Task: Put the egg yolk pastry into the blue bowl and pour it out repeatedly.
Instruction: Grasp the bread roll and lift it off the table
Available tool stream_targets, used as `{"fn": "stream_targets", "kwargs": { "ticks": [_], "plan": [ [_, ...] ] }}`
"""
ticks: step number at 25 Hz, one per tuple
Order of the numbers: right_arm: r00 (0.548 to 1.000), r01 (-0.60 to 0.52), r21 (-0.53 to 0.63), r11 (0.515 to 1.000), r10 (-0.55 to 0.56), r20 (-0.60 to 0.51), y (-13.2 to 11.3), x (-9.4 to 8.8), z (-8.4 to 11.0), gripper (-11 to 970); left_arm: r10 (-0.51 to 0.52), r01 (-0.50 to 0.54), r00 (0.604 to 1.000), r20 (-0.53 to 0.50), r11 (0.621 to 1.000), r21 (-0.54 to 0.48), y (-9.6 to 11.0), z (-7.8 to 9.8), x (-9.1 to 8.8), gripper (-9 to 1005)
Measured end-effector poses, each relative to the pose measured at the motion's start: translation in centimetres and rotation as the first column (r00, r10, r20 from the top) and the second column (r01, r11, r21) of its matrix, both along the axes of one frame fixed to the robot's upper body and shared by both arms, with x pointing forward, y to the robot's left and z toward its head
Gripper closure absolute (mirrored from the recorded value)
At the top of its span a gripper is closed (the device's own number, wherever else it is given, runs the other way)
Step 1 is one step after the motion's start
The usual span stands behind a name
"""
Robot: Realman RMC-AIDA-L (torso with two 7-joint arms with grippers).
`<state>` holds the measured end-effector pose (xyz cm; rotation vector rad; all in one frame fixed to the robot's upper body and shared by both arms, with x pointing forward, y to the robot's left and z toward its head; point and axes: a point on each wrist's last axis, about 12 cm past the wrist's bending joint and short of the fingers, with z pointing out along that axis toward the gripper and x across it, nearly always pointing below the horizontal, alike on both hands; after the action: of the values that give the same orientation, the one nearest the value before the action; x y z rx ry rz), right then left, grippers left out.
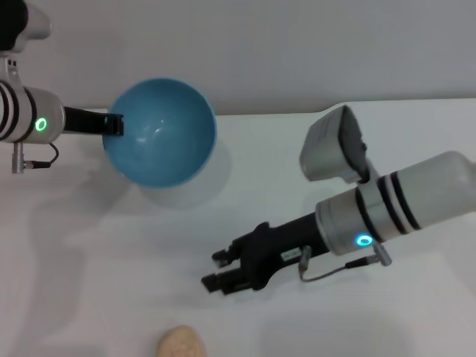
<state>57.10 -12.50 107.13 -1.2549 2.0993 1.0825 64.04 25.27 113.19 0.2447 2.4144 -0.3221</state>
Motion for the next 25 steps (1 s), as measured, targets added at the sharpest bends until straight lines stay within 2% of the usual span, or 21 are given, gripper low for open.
{"fn": "stream_targets", "kwargs": {
  "ticks": [8,13,25],
  "plan": [
    [0.994,-0.103,-0.020,0.994,0.103,-0.023,2.6,-2.1,-0.6,428,-0.059,0.061,0.997,-0.049,0.997,0.048,-1.3,0.9,0.2,981],
    [0.993,-0.114,-0.063,0.992,0.116,0.027,4.7,-3.4,-1.8,426,-0.074,0.077,0.996,-0.055,0.996,0.051,-1.7,1.0,0.2,981],
    [0.986,-0.162,-0.122,0.979,0.166,0.025,5.6,-4.8,-2.8,420,-0.088,0.091,0.994,-0.072,0.994,0.051,-2.0,1.0,0.1,981]
  ]
}}
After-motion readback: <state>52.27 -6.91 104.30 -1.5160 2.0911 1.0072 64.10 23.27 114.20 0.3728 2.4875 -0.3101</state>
